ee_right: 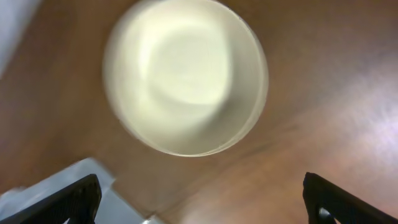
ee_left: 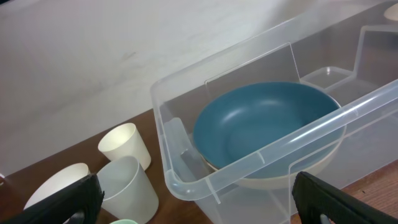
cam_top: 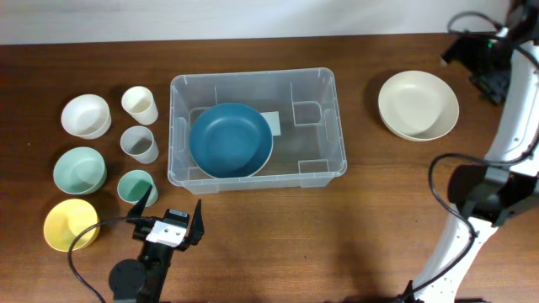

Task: Pack container
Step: 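Move the right gripper to the rim of the remaining cream bowl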

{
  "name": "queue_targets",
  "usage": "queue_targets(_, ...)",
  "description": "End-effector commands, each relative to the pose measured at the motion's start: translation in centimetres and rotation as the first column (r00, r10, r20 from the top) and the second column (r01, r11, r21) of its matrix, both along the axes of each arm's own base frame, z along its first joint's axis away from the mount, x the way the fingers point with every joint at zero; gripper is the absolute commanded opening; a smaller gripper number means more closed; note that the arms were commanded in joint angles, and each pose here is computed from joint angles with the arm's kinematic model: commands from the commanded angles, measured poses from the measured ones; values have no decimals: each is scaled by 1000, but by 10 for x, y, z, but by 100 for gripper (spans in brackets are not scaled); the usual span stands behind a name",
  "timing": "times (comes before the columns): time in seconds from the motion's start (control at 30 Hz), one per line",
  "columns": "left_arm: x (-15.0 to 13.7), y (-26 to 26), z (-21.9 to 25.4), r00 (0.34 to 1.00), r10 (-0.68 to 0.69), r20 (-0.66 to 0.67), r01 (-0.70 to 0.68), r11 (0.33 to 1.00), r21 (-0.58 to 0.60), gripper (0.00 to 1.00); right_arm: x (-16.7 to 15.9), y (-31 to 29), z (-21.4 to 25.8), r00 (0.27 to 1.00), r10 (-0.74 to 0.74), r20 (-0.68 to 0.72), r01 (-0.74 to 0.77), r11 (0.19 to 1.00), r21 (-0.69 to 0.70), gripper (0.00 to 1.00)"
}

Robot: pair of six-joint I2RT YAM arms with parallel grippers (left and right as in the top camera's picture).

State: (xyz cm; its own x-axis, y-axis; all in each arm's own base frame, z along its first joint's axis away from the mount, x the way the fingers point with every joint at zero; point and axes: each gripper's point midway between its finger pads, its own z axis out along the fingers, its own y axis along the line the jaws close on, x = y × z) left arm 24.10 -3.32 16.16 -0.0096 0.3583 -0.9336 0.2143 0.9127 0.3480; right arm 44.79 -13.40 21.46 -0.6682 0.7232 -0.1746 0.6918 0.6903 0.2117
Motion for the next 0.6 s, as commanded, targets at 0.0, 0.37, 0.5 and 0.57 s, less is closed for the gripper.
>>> queue_targets(0.0,0,0,-1,1000,-2,2,2,1000,9,99,-22,-19,-46,978,-142,-154,151,987,51,99)
queue_targets(0.37,0,0,-1,1000,-2,2,1,1000,8,99,-27,-27,-137,959,-151,-239,174,982,78,99)
queue_targets(0.5,0,0,-1,1000,-1,2,1,1000,8,99,-19,-27,-151,967,-146,-210,164,984,72,99)
queue_targets(0.57,0,0,-1,1000,-1,2,1,1000,8,99,-15,-27,-157,970,-145,-196,161,985,68,99)
